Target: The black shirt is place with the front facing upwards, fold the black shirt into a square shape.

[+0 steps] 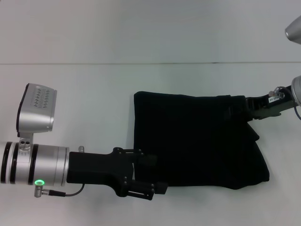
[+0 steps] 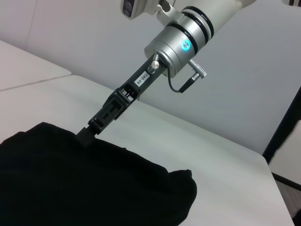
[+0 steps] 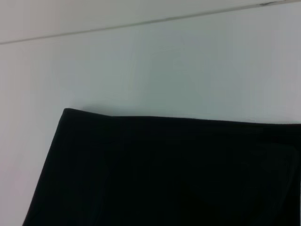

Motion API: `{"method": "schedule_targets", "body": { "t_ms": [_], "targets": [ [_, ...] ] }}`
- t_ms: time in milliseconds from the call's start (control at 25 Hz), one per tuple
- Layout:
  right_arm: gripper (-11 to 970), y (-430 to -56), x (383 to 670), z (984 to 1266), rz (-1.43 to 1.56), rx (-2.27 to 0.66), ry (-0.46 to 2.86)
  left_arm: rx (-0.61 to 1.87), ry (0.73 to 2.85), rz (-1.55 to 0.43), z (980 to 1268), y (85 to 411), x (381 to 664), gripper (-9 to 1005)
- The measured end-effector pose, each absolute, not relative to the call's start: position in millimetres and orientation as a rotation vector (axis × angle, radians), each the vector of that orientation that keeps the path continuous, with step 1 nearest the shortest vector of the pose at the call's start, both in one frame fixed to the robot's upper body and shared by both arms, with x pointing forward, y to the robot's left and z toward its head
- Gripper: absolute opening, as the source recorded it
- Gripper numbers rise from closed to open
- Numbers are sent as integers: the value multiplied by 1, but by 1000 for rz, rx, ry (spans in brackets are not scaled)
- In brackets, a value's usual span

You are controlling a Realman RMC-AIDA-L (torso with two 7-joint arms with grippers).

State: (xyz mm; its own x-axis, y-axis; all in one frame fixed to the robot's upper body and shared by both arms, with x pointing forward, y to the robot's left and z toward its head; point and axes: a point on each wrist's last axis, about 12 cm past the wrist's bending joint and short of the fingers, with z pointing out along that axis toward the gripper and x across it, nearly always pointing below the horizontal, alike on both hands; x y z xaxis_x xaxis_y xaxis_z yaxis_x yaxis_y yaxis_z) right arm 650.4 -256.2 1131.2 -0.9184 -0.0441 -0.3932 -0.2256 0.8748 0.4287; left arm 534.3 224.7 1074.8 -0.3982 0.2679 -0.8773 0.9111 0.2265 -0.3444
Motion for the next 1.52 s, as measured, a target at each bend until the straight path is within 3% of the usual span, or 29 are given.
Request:
{"method": "schedule_targets", "body": {
  "t_ms": [200, 440, 1080, 1520],
  "targets": [
    [623, -254, 651, 1132, 653, -227, 2670, 1087, 1815, -1183, 1075, 226, 534, 876],
    [394, -255, 651, 1132, 652, -224, 2669, 1084, 1816, -1184, 1075, 226, 534, 874],
    [31, -261, 650, 1133, 682, -222, 2627, 1083, 1820, -1181, 1075, 226, 535, 875],
    [37, -291, 646, 1134, 803, -94, 2474, 1079, 1824, -1183, 1075, 227, 535, 874]
  ]
}}
